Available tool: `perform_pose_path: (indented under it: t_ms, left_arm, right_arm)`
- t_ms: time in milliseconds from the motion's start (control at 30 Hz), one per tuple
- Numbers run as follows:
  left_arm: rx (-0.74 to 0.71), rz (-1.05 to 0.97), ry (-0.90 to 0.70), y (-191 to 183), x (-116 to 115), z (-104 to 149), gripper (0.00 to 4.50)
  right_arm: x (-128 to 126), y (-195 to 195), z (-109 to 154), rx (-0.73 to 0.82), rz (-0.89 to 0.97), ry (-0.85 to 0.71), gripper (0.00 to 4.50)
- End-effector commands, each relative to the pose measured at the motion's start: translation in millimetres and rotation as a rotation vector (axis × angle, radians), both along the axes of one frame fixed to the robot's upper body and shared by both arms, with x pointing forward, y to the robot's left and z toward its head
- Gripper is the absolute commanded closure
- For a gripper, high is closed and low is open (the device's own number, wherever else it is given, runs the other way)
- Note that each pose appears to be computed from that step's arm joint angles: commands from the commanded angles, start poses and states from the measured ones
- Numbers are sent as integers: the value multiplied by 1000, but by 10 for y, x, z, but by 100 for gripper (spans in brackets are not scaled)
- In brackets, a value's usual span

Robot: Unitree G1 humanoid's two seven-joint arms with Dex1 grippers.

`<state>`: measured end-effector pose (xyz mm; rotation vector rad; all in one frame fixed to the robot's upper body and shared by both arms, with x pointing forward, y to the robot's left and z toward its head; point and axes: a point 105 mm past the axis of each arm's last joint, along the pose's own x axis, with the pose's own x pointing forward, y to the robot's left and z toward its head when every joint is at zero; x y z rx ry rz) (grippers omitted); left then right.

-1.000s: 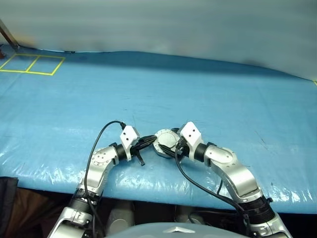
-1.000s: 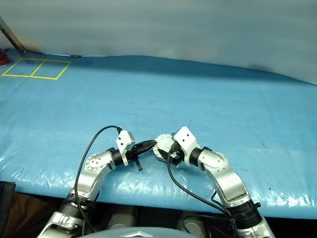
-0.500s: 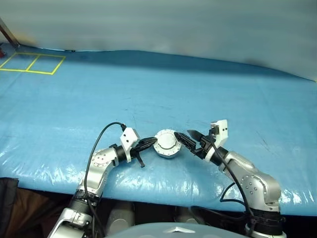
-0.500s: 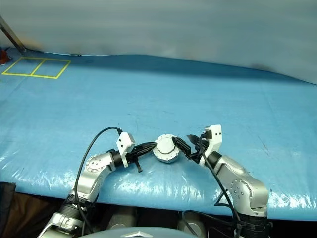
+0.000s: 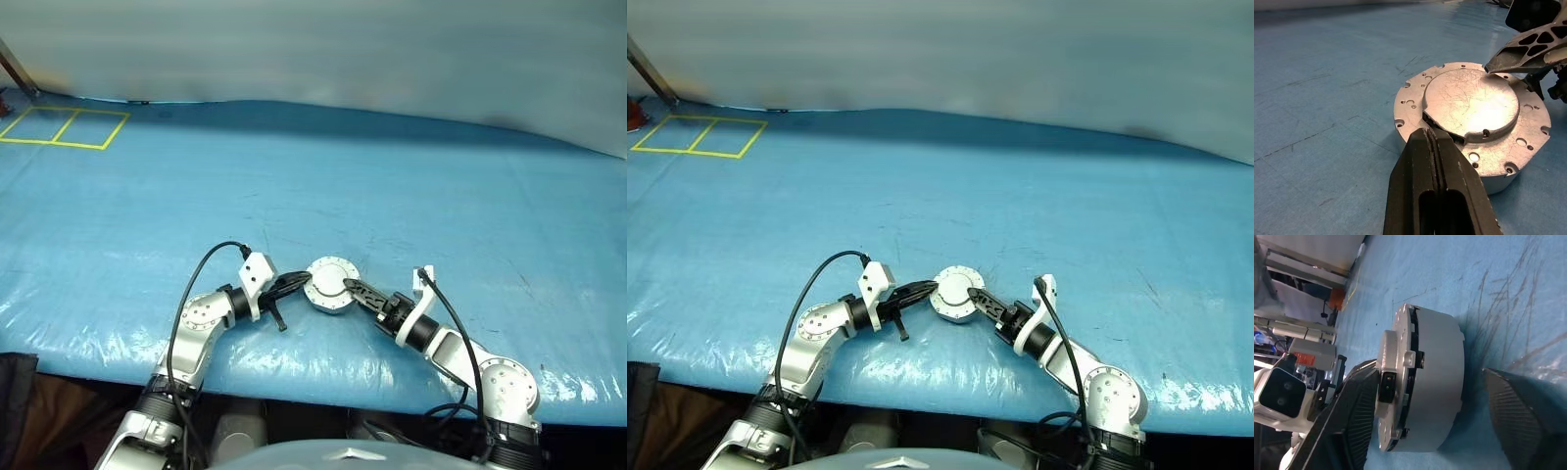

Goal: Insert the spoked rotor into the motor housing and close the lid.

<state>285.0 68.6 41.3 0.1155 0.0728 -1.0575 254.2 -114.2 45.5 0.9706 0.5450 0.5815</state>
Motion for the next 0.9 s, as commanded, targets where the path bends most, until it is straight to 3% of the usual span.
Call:
perform_pose_path:
  t_ms: [33, 167, 533, 567, 633, 900]
  left_arm:
    - [45, -16, 62, -37, -82, -194, 450]
    - [34, -14, 63, -55, -81, -190, 450]
    - [33, -12, 61, -53, -80, -193, 450]
    - [33, -11, 60, -51, -80, -192, 450]
    - [32, -9, 57, -49, -79, -189, 450]
    - [-71, 57, 76, -40, -39, -100, 450]
  right_arm:
    - [-12, 0, 33, 38, 4, -2, 196]
    - [-4, -20, 37, 52, -10, 4, 278]
    - [21, -28, 34, 91, -35, 21, 279]
    - [24, -31, 18, 84, -38, 31, 282]
    - [29, -38, -2, 71, -41, 42, 330]
    - [75, -87, 51, 71, -78, 23, 332]
